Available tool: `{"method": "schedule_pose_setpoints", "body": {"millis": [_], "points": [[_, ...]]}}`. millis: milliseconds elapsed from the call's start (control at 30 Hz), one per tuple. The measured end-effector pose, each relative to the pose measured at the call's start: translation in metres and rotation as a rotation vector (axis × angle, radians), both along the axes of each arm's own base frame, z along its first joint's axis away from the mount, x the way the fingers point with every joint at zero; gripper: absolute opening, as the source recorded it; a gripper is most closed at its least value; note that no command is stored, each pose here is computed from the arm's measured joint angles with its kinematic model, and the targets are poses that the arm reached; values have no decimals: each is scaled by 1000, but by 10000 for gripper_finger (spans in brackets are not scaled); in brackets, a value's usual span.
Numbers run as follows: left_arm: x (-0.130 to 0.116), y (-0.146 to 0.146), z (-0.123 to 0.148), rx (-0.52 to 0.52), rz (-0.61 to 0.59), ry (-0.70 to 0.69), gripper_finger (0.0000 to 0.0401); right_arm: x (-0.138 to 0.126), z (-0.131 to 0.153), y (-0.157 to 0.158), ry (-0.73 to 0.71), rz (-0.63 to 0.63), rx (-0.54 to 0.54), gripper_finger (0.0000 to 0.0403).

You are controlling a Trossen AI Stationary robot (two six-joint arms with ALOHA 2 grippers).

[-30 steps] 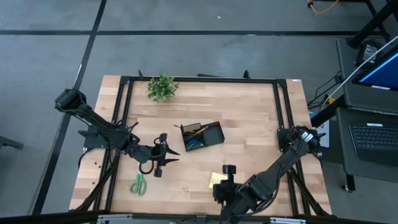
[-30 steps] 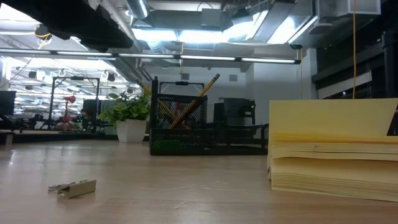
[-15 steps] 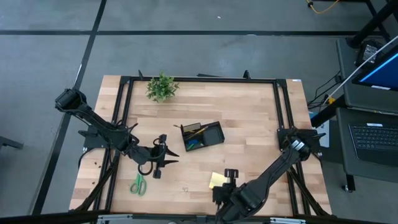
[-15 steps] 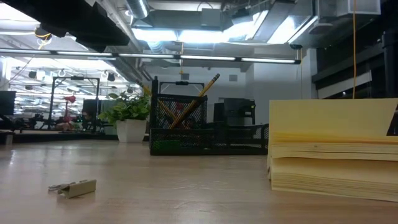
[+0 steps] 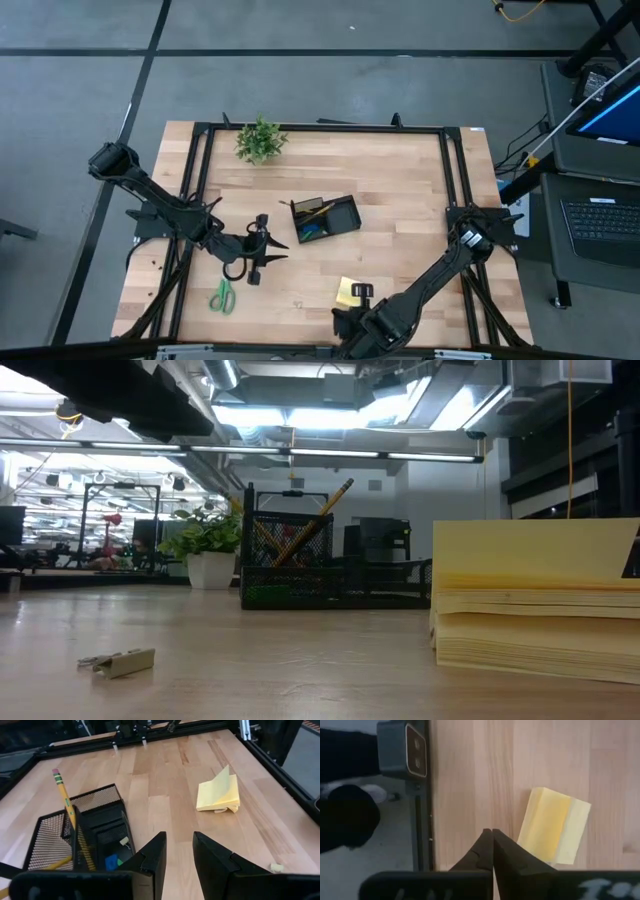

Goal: Pick and place office supplies into organizer
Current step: Put the yellow sticky notes into the black desk organizer

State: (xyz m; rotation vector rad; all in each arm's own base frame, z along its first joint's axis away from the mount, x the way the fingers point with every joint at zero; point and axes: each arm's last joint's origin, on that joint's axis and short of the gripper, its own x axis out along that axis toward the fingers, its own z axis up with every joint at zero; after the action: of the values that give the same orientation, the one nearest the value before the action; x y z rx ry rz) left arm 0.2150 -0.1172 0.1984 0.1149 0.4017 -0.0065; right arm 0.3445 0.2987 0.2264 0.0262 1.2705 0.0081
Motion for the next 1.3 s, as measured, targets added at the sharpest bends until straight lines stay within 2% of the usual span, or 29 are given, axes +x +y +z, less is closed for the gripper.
{"method": "schedule_pose_setpoints", "body": {"millis": [267, 433, 600, 767, 1067, 1300], "points": [[0, 0, 0, 3, 7, -2, 90, -7, 5, 9, -59, -48, -28, 4], [0, 0, 0, 3, 7, -2, 90, -6, 15, 10, -88, -17, -45, 2], [0, 0, 0, 6, 7, -2, 90, -10, 18, 5, -47, -6, -104, 2], [0, 1, 0, 12, 15, 0, 90, -14, 6, 2, 7, -25, -148, 5], [0, 2, 0, 30, 56, -11, 90, -13, 1, 2, 1, -19, -143, 49], [0, 3, 0, 45, 92, -21, 90, -5, -6, 7, -34, 20, -123, 118]]}}
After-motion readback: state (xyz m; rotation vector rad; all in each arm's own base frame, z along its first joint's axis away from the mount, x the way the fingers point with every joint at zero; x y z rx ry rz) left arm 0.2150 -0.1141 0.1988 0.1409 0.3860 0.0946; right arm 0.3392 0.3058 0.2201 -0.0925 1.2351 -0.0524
